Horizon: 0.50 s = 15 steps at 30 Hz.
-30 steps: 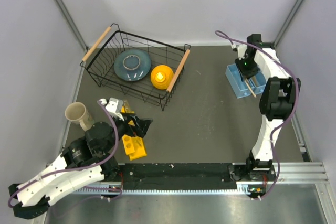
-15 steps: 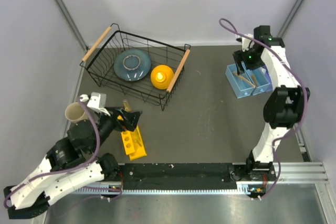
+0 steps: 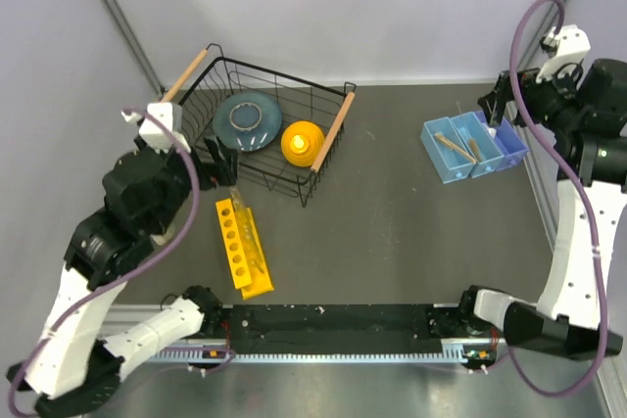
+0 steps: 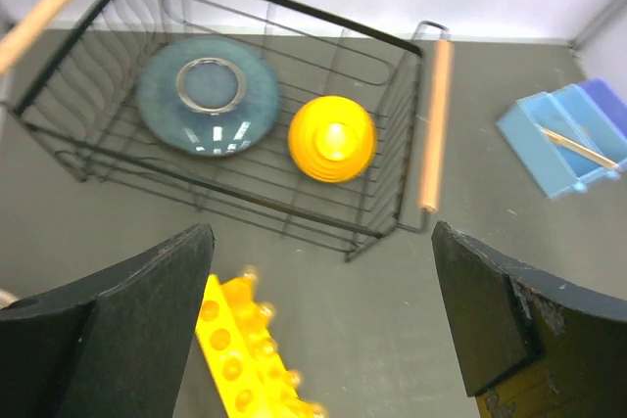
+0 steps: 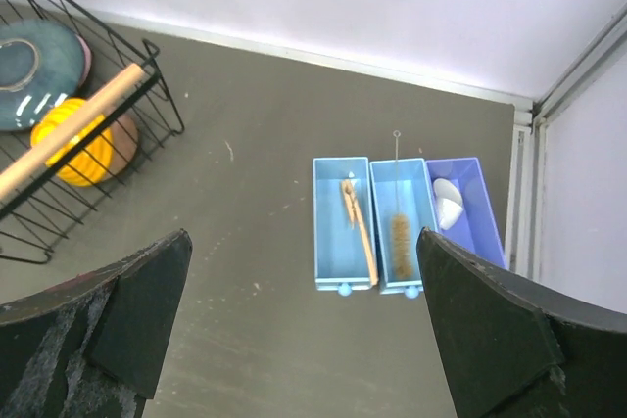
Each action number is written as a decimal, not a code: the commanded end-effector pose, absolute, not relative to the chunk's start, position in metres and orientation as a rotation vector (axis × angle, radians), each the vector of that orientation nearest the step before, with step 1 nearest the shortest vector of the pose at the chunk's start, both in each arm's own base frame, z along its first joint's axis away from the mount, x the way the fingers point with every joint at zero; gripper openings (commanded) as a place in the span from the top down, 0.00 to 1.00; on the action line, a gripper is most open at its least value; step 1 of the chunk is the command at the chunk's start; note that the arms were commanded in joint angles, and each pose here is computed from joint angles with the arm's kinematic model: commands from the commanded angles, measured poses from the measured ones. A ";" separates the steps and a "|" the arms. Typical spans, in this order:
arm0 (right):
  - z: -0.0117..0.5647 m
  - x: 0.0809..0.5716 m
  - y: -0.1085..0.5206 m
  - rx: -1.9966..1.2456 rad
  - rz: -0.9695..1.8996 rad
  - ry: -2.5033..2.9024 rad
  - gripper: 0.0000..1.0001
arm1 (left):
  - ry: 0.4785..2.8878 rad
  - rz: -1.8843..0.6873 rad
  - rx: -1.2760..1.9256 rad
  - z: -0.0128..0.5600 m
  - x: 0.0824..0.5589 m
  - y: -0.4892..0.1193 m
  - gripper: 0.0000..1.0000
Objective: Organize the chemistry lab equipment
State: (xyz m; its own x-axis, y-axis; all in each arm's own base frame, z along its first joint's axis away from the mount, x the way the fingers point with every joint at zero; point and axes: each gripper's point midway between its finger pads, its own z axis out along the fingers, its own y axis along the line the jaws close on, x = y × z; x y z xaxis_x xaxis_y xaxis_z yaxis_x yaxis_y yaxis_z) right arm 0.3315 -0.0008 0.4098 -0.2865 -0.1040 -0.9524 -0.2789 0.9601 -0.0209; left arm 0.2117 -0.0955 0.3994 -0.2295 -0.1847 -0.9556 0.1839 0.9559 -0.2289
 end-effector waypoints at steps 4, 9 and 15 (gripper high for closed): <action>0.432 0.310 -0.008 -0.009 0.181 1.728 0.01 | 1.924 -0.484 0.016 0.380 0.262 -0.083 0.01; 0.434 0.295 -0.015 0.090 0.158 1.709 0.01 | 1.850 -0.486 -0.077 0.393 0.266 -0.059 0.01; 0.449 0.281 -0.022 0.165 0.120 1.677 0.01 | 1.830 -0.382 -0.075 0.391 0.251 -0.045 0.01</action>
